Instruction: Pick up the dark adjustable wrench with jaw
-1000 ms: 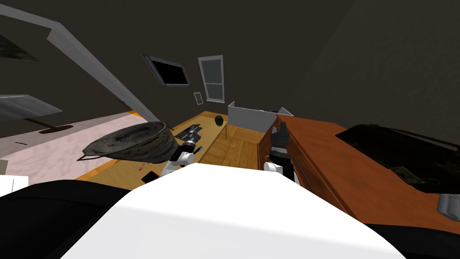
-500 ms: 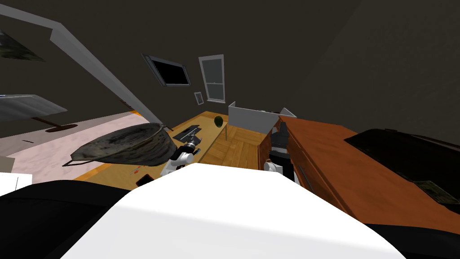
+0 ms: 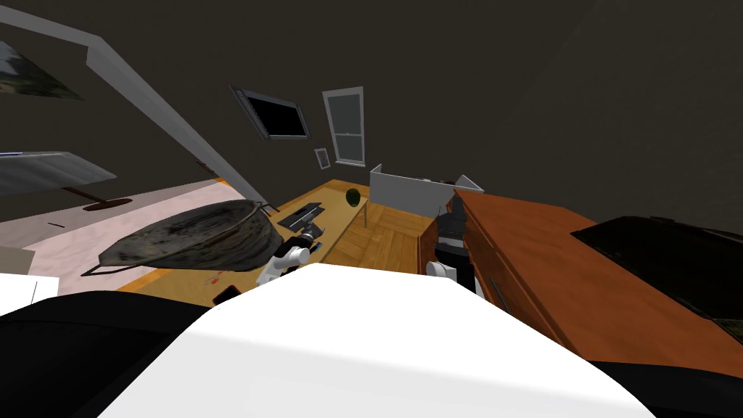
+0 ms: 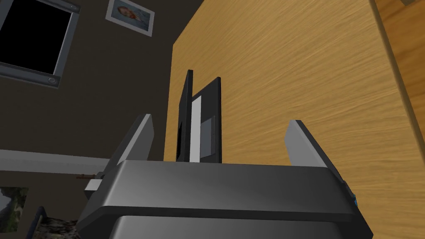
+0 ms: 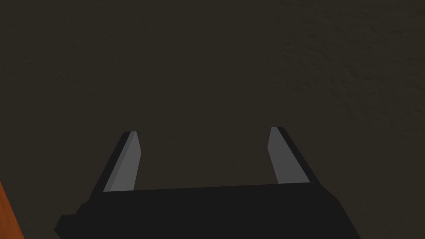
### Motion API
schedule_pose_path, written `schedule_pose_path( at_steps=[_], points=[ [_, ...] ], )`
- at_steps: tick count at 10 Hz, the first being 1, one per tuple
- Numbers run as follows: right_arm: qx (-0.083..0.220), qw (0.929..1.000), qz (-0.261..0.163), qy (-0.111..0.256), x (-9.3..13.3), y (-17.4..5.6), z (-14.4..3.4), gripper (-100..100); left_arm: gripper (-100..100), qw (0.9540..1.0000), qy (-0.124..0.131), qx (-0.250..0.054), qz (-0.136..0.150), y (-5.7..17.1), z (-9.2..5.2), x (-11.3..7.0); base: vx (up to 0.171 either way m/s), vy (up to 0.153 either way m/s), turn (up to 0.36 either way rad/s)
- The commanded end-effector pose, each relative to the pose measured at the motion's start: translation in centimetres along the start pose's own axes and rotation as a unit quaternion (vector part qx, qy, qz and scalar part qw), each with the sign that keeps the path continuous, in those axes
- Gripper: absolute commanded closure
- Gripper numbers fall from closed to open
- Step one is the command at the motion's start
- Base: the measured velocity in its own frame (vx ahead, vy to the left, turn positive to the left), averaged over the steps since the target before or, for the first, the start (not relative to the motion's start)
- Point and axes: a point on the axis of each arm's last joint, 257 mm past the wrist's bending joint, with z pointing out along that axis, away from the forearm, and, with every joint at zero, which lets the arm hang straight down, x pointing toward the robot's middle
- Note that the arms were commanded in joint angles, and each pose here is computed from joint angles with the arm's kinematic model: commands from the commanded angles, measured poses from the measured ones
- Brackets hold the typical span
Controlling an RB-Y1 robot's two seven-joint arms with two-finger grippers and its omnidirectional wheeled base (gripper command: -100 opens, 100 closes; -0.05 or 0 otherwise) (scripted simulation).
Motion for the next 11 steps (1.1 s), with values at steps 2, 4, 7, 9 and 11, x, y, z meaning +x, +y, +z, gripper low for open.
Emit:
schedule_pose_path(
  at_steps=[2,4,7,9,11],
  points=[
    [0.0,1.0,0.0,0.0,0.0,0.0,0.0,0,-100,0.9987,-0.029,-0.042,-0.008,2.2,0.2,-2.5,0.06,-0.018,0.027],
    [0.0,1.0,0.0,0.0,0.0,0.0,0.0,0,-100,0.9952,-0.056,-0.079,-0.016,4.3,0.0,-5.0,0.087,-0.023,0.051],
    [0.0,1.0,0.0,0.0,0.0,0.0,0.0,0,-100,0.9875,-0.088,-0.128,-0.024,6.9,-0.7,-7.7,0.085,-0.011,0.047],
    [0.0,1.0,0.0,0.0,0.0,0.0,0.0,0,-100,0.9797,-0.116,-0.161,-0.031,8.6,-1.4,-10.3,0.08,-0.017,0.05],
    [0.0,1.0,0.0,0.0,0.0,0.0,0.0,0,-100,0.9716,-0.142,-0.185,-0.038,9.9,-2.1,-12.7,0.046,-0.007,0.032]
  ],
)
